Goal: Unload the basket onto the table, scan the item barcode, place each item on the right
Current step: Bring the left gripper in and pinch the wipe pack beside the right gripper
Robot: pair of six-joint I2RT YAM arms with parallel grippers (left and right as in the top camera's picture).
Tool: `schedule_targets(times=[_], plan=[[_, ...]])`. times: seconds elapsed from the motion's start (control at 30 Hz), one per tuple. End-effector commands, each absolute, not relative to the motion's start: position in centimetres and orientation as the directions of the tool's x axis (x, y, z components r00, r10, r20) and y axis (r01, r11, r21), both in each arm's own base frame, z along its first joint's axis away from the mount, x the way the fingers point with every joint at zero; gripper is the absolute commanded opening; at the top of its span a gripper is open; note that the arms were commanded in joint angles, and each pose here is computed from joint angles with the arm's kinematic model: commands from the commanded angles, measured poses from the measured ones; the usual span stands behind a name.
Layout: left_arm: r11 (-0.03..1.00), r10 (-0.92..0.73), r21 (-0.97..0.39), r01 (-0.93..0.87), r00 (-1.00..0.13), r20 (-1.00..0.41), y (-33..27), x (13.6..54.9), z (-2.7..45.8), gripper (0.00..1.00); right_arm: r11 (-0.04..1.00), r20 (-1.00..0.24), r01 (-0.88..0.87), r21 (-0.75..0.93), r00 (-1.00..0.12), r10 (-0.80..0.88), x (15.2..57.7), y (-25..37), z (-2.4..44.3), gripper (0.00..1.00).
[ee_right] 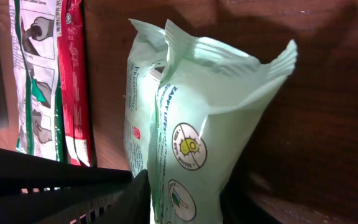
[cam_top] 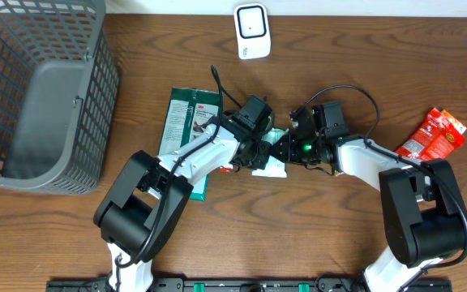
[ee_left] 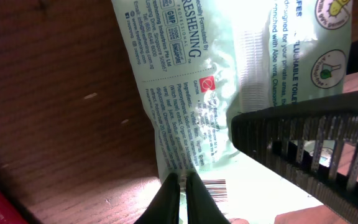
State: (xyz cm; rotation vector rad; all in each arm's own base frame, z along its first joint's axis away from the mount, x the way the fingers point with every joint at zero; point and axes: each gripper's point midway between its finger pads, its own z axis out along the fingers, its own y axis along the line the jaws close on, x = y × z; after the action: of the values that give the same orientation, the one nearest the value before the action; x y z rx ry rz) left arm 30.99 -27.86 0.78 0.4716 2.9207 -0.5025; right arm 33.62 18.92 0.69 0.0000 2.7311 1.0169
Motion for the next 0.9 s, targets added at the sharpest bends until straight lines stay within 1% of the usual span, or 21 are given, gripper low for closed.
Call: schedule_targets(times=[0.0,0.1,0.2,0.27,0.4,0.57,0.73,0.87], plan=[[0.914,0.281,-0.256,0.314,-0.947,-0.155,-26.8,30.8,-0.9,0.08,0.776,-0.217,-0.076,0.626,-0.973,0.08,33.5,18.7,0.3,0.34],[0.914,0.281,-0.256,0.313,-0.947,-0.154,-26.8,30.8,-0.9,0.08,0.774,-0.244,-0.102,0.624,-0.967,0.069,33.9,18.8,0.4,0.41],[0.914,0.281,-0.256,0.313,-0.947,-0.155,-26.8,30.8,-0.9,0.08,0.77,-0.273,-0.122,0.627,-0.96,0.07,34.5,18.9,0.8,0.43],[0.914,0.281,-0.256,0.313,-0.947,-0.154,-26.8,30.8,-0.9,0.08,0.768,-0.282,-0.129,0.627,-0.957,0.07,34.6,19.0,0.9,0.4],[0.914,0.281,-0.256,0.313,-0.947,-0.154,-26.8,30.8,-0.9,0.08,0.772,-0.292,-0.132,0.622,-0.954,0.073,34.9,18.9,0.9,0.3],[0.914,0.281,-0.256,0.313,-0.947,-0.154,-26.8,30.8,-0.9,0.08,0.771,-0.291,-0.132,0.623,-0.954,0.072,34.8,18.9,0.9,0.21],[0.913,0.279,-0.258,0.315,-0.945,-0.168,-26.9,31.0,-0.4,0.07,0.773,-0.307,-0.16,0.613,-0.95,0.047,34.8,18.9,0.9,0.19],[0.915,0.268,-0.242,0.322,-0.935,-0.231,-26.7,31.9,1.7,0.08,0.747,-0.304,-0.177,0.641,-0.952,0.036,34.5,19.5,1.3,0.17]])
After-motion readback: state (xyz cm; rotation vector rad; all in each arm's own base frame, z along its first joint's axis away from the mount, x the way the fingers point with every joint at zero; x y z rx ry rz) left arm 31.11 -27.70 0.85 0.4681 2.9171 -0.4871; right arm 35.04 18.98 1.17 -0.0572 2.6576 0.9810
